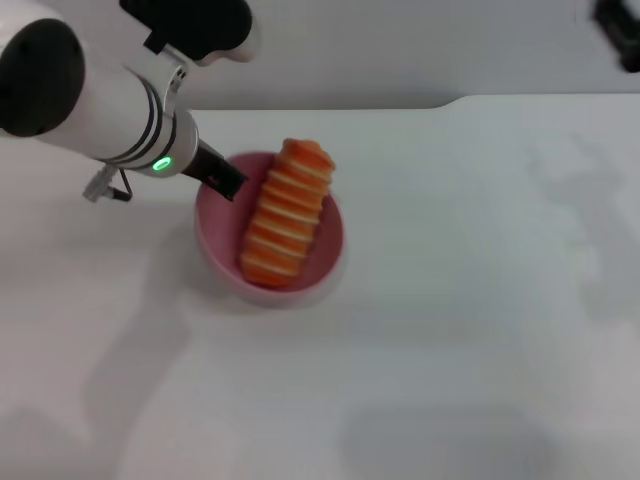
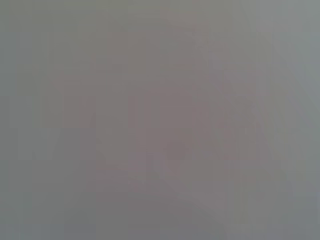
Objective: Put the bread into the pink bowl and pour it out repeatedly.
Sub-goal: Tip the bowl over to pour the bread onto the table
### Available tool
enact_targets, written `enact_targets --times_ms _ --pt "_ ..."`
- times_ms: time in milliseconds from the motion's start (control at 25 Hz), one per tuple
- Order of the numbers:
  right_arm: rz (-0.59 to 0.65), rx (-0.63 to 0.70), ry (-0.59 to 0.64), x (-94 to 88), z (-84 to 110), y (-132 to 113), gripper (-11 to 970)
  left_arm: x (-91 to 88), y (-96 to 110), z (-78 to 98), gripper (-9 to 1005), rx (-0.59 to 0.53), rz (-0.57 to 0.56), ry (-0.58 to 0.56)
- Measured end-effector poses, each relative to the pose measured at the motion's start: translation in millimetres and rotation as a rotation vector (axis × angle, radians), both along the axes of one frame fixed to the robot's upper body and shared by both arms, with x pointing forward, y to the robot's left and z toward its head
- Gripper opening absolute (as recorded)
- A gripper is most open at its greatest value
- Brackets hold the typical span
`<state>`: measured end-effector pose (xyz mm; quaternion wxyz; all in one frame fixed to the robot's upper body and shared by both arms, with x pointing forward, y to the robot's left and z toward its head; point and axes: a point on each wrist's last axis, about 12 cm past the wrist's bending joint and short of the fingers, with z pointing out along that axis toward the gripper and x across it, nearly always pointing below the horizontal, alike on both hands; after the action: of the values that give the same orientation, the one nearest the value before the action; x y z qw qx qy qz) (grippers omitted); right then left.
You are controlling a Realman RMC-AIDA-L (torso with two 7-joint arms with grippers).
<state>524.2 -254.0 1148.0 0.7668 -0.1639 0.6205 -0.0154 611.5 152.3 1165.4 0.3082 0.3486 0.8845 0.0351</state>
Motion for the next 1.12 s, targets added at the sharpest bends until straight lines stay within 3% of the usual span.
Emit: enact_targets --times_ms 200,480,880,1120 --pt "-0.101 0.073 0.059 -1.9 -9.8 -18.1 669 -5.2 -10.2 13.6 46 0.108 -0.040 -0.076" --pt "-0.119 0.073 0.106 -5.2 -21.3 -23.2 668 -17.8 -28.3 26.4 46 0.258 -0.112 -0.178" --pt "-0.118 0.063 0.111 -7.7 -24.4 -23.7 668 -52.8 -63.5 21.9 46 0.569 -0.243 -0.405" --pt "-0.110 0.060 0.118 -8.3 -26.6 -21.2 667 -62.1 -71.5 21.4 47 0.616 -0.264 -0.478"
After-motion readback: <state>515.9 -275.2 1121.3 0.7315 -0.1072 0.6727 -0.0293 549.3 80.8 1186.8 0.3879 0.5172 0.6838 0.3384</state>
